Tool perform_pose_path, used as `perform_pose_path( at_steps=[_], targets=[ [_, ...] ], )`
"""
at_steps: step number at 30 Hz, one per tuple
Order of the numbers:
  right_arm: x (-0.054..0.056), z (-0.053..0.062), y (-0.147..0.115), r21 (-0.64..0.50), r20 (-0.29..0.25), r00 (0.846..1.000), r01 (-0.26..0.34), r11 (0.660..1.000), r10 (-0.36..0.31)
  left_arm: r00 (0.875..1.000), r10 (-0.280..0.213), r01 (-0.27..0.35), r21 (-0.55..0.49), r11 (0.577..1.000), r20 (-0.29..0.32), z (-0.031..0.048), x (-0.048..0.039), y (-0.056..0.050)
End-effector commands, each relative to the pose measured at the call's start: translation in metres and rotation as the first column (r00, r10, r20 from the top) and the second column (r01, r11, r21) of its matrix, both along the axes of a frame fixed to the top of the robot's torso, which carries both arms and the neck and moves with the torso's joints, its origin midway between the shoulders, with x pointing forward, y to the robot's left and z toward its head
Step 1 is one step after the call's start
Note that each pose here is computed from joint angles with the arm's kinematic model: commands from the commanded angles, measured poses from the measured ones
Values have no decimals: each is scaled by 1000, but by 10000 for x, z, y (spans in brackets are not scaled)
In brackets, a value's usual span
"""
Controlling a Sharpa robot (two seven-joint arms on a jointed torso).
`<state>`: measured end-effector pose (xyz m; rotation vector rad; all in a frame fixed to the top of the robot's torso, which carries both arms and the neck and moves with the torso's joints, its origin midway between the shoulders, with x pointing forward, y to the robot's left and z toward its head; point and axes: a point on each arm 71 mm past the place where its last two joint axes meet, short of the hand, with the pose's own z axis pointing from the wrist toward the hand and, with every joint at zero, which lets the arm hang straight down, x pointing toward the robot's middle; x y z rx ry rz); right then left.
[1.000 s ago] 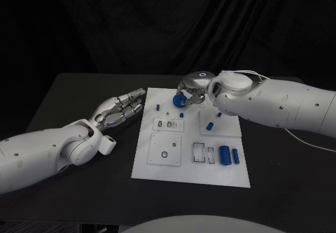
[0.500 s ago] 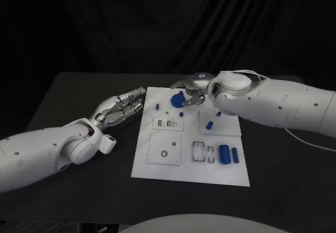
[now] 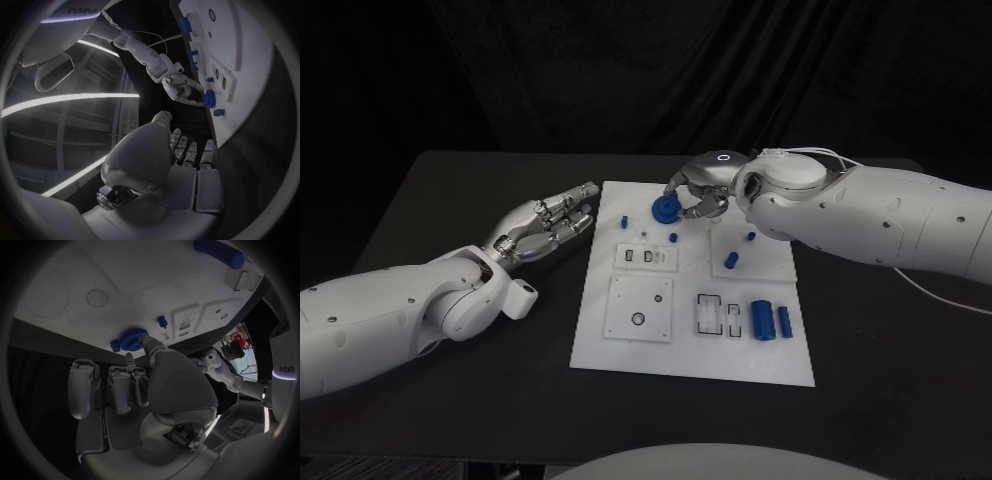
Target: Assemble the parts on the task board
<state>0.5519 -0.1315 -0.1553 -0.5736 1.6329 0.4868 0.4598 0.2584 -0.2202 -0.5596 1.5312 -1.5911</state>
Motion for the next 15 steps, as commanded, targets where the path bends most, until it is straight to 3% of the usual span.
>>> perform_pose_path(
  at_steps=[1,15],
  targets=[
    [-10,2,-9,10,16,1000,-9,1000,9,997,-32,35,-47,998,65,55,-23,-18],
    [-3,-57,-74,-23,-24,1000,16,1000,-16,997,-36,39,-48,998,63,50,-19,-28]
  ],
)
